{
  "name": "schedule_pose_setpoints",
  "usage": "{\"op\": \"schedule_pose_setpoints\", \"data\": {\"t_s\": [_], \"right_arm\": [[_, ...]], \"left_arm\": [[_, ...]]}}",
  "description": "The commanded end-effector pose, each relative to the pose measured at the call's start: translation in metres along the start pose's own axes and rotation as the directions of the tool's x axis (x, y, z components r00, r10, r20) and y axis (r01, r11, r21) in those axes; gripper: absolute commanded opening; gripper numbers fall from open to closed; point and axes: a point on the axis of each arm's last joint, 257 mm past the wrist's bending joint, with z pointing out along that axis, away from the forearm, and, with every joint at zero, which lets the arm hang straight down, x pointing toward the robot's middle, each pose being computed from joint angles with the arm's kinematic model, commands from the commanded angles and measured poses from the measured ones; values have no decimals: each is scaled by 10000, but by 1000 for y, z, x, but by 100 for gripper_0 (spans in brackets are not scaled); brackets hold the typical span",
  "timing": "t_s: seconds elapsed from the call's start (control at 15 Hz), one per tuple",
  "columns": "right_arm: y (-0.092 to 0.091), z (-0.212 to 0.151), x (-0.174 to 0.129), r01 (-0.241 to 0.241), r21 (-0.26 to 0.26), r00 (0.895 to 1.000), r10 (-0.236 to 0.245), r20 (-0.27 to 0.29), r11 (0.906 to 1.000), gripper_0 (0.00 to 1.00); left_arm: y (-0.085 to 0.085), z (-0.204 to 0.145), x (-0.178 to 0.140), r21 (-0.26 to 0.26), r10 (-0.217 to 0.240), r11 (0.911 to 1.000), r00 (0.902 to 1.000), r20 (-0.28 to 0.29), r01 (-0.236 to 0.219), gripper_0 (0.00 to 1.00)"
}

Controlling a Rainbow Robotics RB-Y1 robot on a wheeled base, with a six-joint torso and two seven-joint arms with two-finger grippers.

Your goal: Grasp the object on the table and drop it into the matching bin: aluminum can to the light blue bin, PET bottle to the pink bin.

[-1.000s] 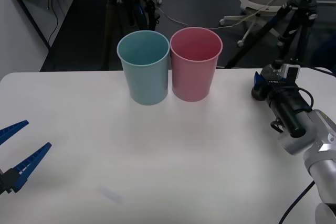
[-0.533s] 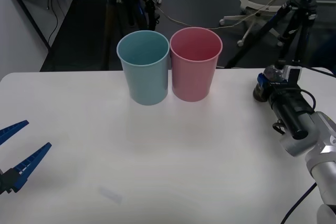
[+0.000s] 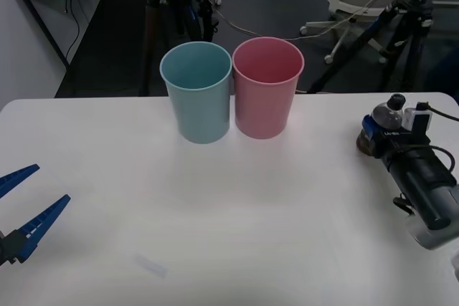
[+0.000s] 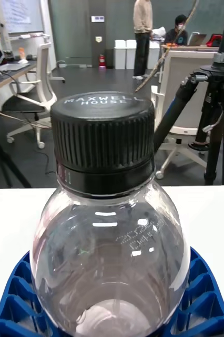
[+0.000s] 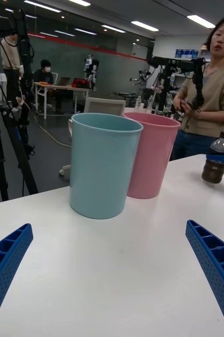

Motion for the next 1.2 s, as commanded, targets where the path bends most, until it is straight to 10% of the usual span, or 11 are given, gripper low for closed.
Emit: {"op": "schedule_pose_setpoints", "data": {"t_s": [0.07, 0.6, 0.93, 1.2], "right_arm": [[9, -33, -2, -62, -414, 9999, 58, -90, 9991, 0], [39, -128, -29, -178, -1902, 9998, 154, -143, 9816, 0], [66, -174, -55, -347, -3367, 9988, 210, -442, 9410, 0], [108, -188, -100, -551, -4512, 9985, 500, -233, 8907, 0]], "left_arm": [[0, 0, 0, 0, 0, 10000, 10000, 0, 0, 100], [0, 0, 0, 0, 0, 10000, 10000, 0, 0, 100], [0, 0, 0, 0, 0, 10000, 10000, 0, 0, 100], [0, 0, 0, 0, 0, 10000, 10000, 0, 0, 100]]}}
